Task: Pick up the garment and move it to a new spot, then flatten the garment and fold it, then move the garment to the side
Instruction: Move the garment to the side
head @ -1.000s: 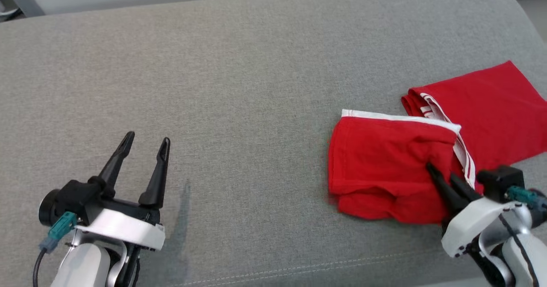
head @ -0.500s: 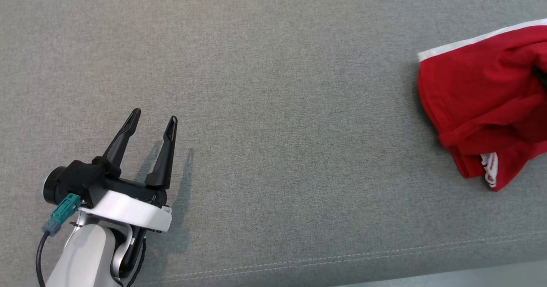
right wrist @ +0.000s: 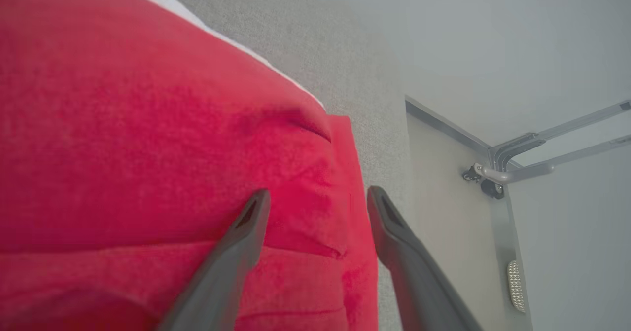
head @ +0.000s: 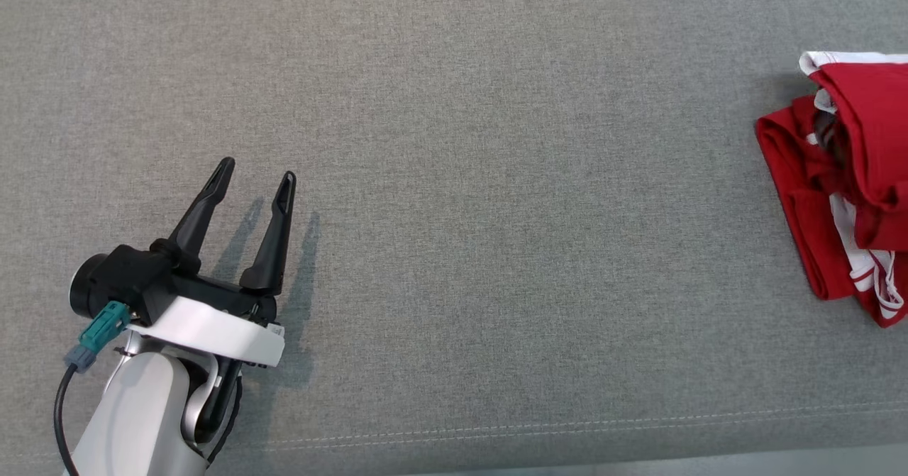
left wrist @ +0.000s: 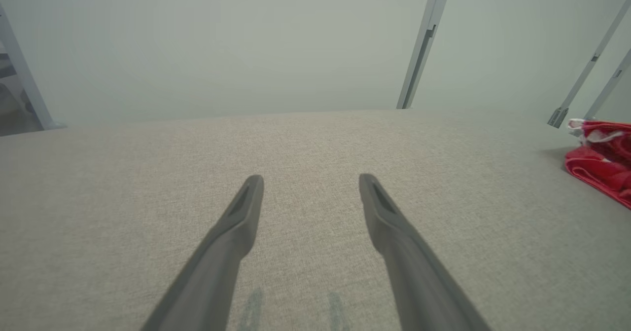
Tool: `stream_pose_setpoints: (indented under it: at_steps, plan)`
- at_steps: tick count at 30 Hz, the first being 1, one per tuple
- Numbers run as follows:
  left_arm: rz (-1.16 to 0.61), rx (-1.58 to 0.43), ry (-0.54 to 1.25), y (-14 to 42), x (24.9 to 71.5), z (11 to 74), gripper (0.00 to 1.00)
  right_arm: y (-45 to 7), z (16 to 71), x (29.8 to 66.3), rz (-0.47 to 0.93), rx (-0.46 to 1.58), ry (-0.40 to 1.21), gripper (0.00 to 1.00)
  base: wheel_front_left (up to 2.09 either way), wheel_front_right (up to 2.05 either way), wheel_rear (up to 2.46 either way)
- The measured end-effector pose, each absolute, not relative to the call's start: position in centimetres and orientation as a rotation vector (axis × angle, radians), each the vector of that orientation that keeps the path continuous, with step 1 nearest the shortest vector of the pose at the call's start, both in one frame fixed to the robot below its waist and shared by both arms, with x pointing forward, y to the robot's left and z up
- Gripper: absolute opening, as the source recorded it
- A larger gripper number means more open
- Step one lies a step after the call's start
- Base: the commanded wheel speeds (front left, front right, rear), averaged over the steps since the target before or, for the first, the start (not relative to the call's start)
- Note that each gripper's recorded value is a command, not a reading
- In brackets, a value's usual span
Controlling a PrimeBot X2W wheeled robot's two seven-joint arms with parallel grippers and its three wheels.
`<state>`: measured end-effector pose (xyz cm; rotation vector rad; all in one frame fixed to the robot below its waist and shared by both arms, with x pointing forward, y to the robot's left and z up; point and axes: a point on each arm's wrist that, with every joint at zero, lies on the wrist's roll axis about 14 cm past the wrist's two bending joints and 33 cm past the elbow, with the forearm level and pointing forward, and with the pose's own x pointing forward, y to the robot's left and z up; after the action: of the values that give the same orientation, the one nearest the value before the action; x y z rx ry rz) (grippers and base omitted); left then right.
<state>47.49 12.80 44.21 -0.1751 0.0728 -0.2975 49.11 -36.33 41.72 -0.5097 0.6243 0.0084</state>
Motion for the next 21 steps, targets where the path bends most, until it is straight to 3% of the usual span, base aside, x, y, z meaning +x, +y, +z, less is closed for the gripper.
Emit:
stream_pose_setpoints:
  at_steps: [4, 8, 16, 21]
  plan:
    - [-0.290, -0.177, 0.070, 13.0, 47.5, 44.5, 1.00, -36.0, 40.1, 48.0, -0.019, -0.450, 0.661, 1.00, 0.00, 0.00, 0.00]
    - [-0.289, -0.175, 0.051, 13.1, 47.4, 45.3, 1.00, -36.1, 40.7, 46.9, -0.056, -0.385, 0.591, 1.00, 0.00, 0.00, 0.00]
    - [-0.263, -0.139, 0.032, 14.4, 45.8, 46.8, 1.00, -33.1, 48.5, 46.7, -0.089, -0.202, 0.148, 1.00, 0.00, 0.00, 0.00]
    - [-0.212, -0.121, 0.015, 15.8, 44.3, 47.8, 1.00, -28.4, 51.8, 44.7, -0.047, -0.096, -0.021, 1.00, 0.00, 0.00, 0.00]
